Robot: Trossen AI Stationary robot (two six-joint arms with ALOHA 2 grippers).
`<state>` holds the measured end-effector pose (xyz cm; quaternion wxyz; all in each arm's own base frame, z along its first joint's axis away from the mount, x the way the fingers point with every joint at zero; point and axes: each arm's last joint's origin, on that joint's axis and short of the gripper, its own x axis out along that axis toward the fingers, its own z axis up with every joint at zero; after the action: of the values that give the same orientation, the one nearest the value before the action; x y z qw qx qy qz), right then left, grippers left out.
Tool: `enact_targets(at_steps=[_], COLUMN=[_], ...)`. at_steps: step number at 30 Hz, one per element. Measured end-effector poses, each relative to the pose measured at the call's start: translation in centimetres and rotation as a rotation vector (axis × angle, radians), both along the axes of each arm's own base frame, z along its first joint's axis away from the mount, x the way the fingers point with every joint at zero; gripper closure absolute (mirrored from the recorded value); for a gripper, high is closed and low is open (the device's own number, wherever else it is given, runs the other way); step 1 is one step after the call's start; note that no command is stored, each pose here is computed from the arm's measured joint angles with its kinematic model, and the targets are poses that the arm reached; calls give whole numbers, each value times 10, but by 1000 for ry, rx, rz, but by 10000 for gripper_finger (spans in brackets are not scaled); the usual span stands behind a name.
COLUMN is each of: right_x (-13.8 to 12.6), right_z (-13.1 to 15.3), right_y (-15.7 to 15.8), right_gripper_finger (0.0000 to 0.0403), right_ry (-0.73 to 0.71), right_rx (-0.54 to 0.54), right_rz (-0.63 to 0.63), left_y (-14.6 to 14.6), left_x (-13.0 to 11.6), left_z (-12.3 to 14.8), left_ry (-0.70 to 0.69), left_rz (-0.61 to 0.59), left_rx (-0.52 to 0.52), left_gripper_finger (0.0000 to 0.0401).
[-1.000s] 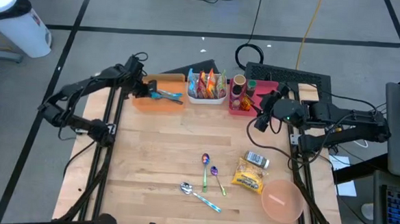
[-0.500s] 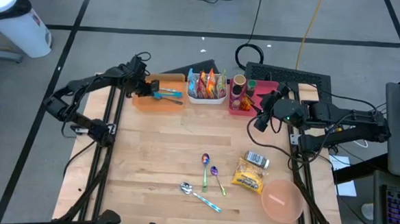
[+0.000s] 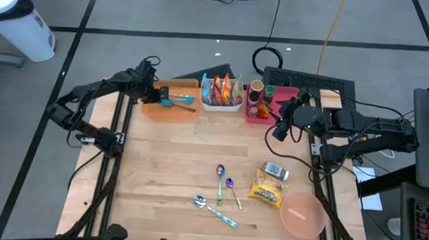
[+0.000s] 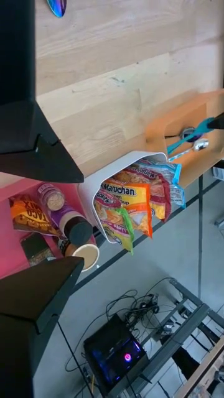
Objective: Pick & Place Food Item
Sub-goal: Put the blue baby spoon into the orange bin, then put the blue spoon into the orange bin
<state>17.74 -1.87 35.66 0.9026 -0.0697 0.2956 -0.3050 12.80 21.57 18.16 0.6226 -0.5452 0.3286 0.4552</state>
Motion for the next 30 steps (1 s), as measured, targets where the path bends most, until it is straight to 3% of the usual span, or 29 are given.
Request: enact_targets(at_steps=[12, 17, 24, 30], right_x=[0, 0, 0, 0], right_z=[0, 0, 0, 0], right_y=[0, 0, 0, 0], right_gripper_finger=[207, 207, 206, 206], right_ry=[0, 0, 37, 42], right_rx=[0, 0, -41, -47], right_rz=[0, 0, 32, 36], left_y=[3, 14, 31, 19], left_x=[1, 2, 12, 28], left_z=[2, 19, 74, 153], left_ry=[-26, -176, -538, -624], left_rz=[-26, -67, -253, -403], left_rx=[33, 30, 53, 300], left_gripper_finger=[220, 200, 199, 199])
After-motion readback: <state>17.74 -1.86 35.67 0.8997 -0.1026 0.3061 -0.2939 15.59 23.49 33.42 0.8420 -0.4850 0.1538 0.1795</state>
